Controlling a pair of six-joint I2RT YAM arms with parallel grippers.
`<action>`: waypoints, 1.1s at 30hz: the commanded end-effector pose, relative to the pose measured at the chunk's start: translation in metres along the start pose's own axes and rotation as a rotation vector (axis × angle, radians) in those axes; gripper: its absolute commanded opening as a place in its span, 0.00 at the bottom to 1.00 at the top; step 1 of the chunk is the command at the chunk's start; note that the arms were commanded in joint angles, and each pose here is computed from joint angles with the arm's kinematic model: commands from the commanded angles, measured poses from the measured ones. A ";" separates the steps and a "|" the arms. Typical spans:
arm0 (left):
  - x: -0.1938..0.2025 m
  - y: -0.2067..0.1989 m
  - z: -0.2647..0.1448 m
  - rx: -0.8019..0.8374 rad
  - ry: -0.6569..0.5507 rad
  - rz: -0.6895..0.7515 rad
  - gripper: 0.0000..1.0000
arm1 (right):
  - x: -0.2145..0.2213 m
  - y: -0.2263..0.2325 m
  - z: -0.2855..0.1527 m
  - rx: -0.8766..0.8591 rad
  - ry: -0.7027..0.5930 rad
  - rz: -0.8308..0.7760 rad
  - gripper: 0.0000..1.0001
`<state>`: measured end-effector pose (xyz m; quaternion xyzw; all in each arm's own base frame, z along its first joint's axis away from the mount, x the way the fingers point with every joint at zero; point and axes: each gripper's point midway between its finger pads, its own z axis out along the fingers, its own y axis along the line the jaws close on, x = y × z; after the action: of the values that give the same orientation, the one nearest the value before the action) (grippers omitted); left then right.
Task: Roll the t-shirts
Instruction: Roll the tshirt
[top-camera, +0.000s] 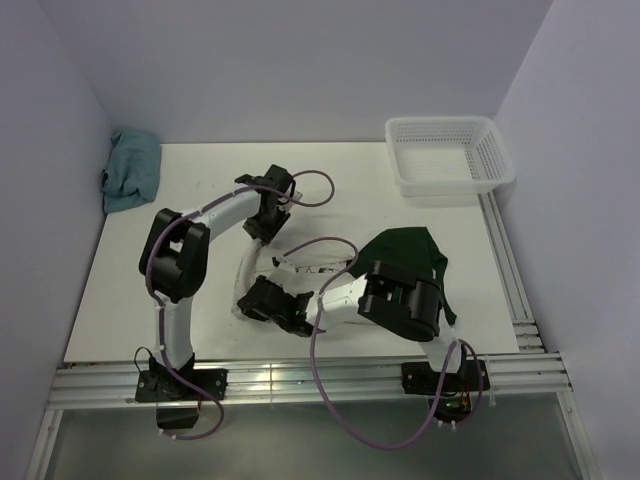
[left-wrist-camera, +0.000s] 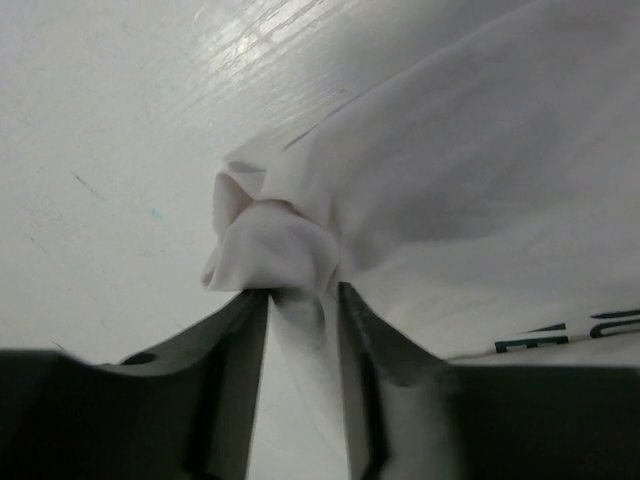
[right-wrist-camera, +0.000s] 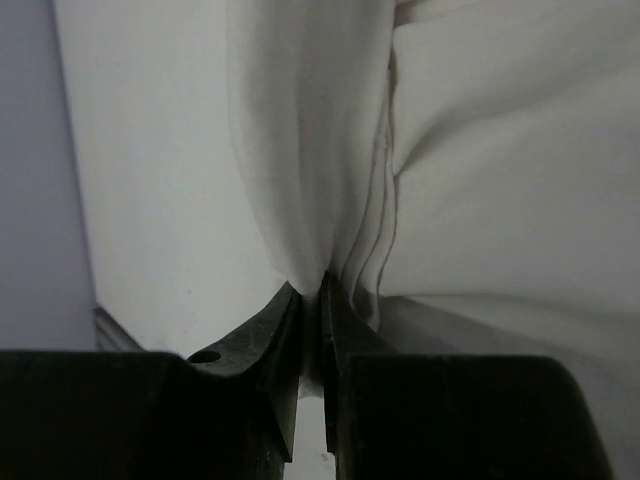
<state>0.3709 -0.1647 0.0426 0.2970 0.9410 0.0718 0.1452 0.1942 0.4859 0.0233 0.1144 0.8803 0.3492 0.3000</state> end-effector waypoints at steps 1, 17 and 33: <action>-0.029 -0.001 -0.024 0.086 -0.107 -0.013 0.44 | 0.005 0.009 -0.008 -0.121 0.040 0.127 0.13; -0.035 0.040 -0.077 0.370 -0.266 -0.126 0.62 | 0.001 -0.022 -0.015 -0.200 0.078 0.404 0.11; 0.032 0.000 -0.031 0.779 -0.228 -0.172 0.64 | 0.005 -0.033 -0.014 -0.184 0.098 0.457 0.09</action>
<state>0.3343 -0.1280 0.0591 0.2370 0.9273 -0.2682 0.1101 0.1854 0.4661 0.0235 0.2592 0.7994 0.5094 0.1854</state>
